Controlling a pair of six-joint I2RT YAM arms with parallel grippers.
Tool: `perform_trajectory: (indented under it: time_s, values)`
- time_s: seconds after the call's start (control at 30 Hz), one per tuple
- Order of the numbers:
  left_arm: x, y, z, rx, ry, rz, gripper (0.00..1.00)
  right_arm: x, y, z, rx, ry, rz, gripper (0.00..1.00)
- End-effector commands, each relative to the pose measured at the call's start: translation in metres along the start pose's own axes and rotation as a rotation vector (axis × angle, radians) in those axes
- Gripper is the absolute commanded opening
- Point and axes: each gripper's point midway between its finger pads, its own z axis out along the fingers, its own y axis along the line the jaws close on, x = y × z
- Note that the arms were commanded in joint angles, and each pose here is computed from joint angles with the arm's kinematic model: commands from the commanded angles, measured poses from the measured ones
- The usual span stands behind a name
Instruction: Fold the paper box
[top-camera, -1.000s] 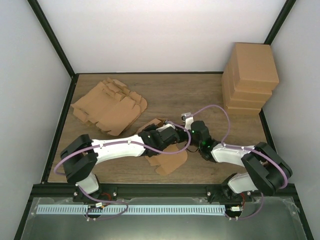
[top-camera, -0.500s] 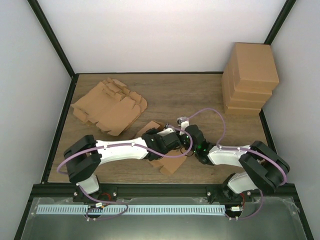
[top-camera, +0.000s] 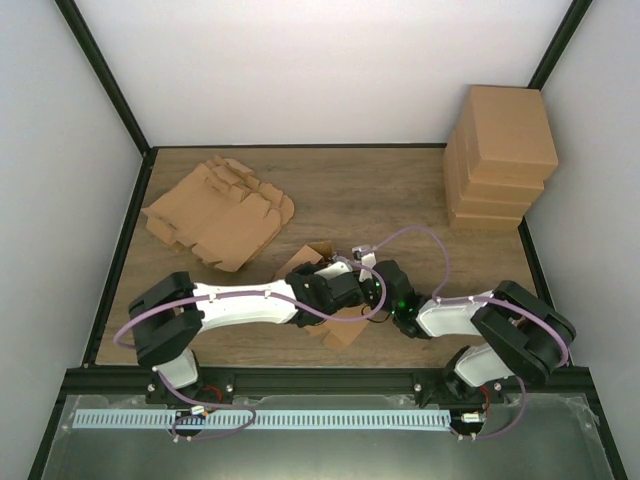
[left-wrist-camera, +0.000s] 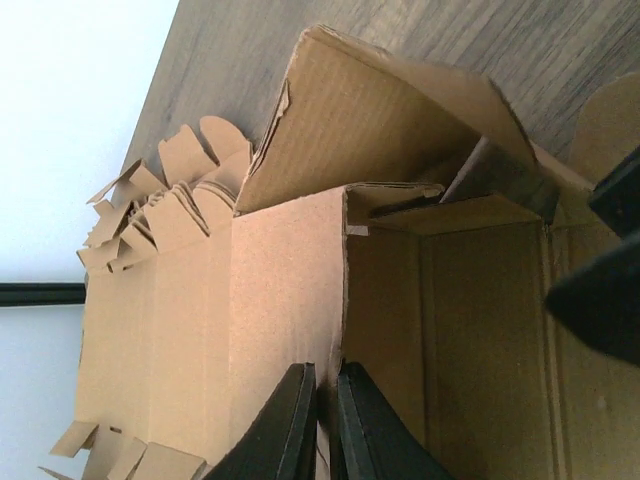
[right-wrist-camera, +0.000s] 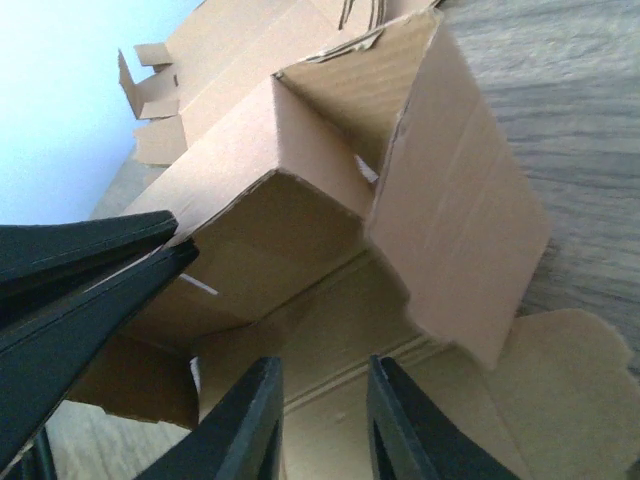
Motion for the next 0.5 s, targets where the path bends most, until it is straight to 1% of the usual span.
perform_trajectory:
  time_s: [0.0,0.1,0.17,0.33,0.47]
  values:
    - [-0.005,-0.004,-0.009,0.039,-0.048,-0.029,0.08,-0.006,0.024,-0.002,-0.096,-0.02,-0.06,0.29]
    - [-0.004,-0.003,-0.01,0.045,-0.055,-0.028,0.08,-0.009,0.028,-0.008,-0.11,-0.035,-0.102,0.41]
    - [-0.004,-0.004,-0.01,0.048,-0.054,-0.024,0.08,-0.011,0.027,-0.013,-0.114,-0.043,-0.127,0.46]
    - [-0.003,-0.004,-0.009,0.038,-0.05,-0.018,0.08,-0.021,0.013,-0.036,-0.096,-0.104,-0.13,0.5]
    - [-0.003,-0.005,-0.008,0.038,-0.049,-0.017,0.08,-0.041,-0.002,-0.055,-0.08,-0.173,-0.125,0.52]
